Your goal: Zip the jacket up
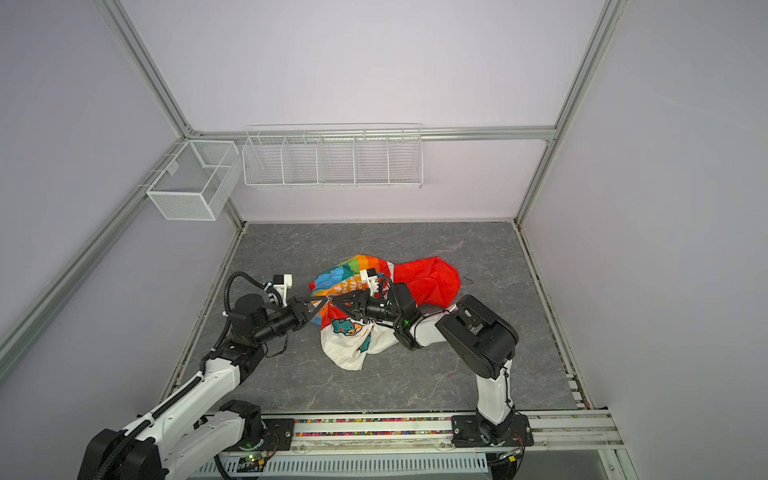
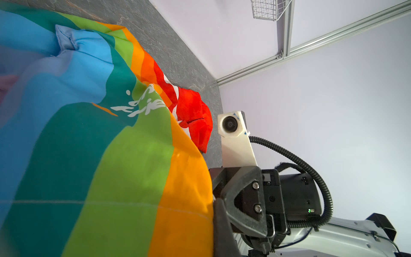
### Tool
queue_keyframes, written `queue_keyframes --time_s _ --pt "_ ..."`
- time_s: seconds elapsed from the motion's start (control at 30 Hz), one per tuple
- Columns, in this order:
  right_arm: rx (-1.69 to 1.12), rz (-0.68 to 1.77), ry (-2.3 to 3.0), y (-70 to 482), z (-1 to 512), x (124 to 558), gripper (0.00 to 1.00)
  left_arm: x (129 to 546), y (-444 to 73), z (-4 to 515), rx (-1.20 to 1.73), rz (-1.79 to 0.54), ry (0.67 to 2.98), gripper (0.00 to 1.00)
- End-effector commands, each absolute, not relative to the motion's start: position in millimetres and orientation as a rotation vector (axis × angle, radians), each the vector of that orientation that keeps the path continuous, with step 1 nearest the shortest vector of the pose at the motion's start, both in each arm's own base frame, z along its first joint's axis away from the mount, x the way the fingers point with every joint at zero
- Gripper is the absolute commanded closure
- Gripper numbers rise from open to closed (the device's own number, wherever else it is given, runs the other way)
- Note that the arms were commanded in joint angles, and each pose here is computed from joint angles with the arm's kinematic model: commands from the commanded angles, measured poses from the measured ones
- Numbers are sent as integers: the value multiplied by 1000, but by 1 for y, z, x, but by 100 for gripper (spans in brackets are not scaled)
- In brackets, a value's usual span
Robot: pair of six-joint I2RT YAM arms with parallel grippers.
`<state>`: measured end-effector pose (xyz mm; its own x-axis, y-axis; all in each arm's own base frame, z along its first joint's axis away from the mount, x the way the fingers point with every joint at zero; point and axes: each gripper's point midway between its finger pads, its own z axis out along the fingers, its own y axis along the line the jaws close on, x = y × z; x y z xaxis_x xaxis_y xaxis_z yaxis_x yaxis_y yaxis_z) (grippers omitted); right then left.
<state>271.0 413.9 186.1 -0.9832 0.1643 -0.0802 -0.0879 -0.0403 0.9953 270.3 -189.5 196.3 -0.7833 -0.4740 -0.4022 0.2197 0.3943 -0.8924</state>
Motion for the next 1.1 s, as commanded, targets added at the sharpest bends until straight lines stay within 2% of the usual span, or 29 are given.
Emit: queue_keyframes --time_s 0.0,0.33,0.43,0.6,0.7,0.9,1.07 --pt "55 2197 1999 415 209 266 78 269 -190 204 -194 -1453 2000 100" --pt "55 2159 2048 416 203 267 93 267 -188 203 -196 -1443 2010 100" --pt "25 2113 2061 416 200 269 93 266 -188 202 -201 -1435 2021 100" --pt "15 2039 2121 414 195 272 93 266 -186 202 -207 -1420 2033 85" --pt "-6 1982 2150 413 195 272 93 265 -185 202 -210 -1416 2031 82" --pt "-31 1890 2189 407 195 272 93 264 -183 200 -222 -1408 2035 82" --pt "-25 1840 2209 402 193 274 93 263 -182 199 -229 -1407 2033 88"
